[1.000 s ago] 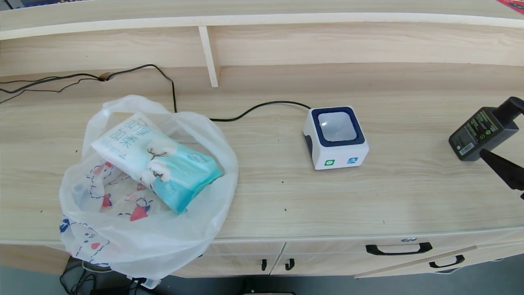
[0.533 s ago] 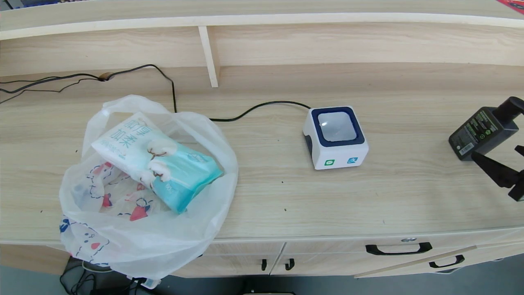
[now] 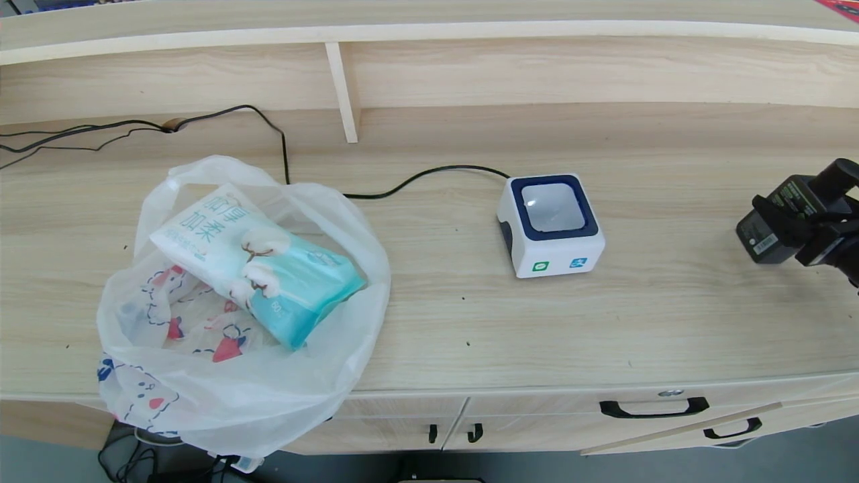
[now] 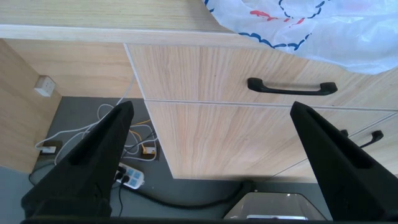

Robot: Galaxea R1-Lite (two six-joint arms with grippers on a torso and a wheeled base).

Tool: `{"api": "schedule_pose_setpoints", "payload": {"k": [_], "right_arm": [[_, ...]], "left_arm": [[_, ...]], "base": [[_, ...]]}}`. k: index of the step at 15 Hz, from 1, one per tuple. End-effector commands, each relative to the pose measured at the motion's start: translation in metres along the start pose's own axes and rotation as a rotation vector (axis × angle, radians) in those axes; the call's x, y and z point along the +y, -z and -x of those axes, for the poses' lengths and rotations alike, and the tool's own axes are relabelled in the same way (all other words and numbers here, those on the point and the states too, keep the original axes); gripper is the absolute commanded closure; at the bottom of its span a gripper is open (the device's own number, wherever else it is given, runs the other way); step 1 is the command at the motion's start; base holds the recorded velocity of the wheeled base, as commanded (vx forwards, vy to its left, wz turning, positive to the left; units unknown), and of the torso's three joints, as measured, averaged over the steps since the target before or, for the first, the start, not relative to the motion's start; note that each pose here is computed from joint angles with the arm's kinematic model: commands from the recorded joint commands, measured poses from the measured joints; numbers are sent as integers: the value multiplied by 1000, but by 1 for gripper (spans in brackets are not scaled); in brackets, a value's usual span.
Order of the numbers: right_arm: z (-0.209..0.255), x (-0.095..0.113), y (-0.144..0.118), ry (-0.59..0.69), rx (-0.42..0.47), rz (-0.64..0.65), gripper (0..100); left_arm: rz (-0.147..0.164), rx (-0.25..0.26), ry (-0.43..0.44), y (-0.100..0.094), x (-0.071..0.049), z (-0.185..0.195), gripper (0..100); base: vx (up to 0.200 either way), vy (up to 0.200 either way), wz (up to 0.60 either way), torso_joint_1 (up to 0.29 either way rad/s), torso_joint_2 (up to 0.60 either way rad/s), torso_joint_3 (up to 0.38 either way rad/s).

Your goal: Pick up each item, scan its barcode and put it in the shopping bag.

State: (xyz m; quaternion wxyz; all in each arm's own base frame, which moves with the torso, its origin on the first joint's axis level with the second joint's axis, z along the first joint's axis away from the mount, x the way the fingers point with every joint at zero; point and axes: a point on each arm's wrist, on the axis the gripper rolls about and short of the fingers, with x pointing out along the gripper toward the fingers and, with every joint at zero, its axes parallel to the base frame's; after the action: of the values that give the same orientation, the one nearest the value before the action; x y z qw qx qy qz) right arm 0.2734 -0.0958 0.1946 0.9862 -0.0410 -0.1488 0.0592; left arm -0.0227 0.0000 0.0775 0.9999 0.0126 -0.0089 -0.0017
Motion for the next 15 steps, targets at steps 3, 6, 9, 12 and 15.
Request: {"api": "schedule_pose_setpoints", "payload": {"k": [3,6,9,12,15], "right_arm": [[-28,-15,18,2,-9,-19,0],[-27,-15,21,3,3,-26,0],[-28,-16,21,3,-1,-25,100],[-30,-14,18,-4,-12,-18,100],[-27,-10,3,-18,-80,-8,100]], "left_arm": [[1,-1,-1,0,0,0,0],[1,-1,-1,0,0,0,0],[1,-1,-1,0,0,0,0],[1,-1,-1,0,0,0,0],[1,-1,-1,0,0,0,0]], "base": [[0,0,0,0,0,0],[0,0,0,0,0,0],[0,0,0,0,0,0],[0,0,0,0,0,0],[0,0,0,0,0,0]]}}
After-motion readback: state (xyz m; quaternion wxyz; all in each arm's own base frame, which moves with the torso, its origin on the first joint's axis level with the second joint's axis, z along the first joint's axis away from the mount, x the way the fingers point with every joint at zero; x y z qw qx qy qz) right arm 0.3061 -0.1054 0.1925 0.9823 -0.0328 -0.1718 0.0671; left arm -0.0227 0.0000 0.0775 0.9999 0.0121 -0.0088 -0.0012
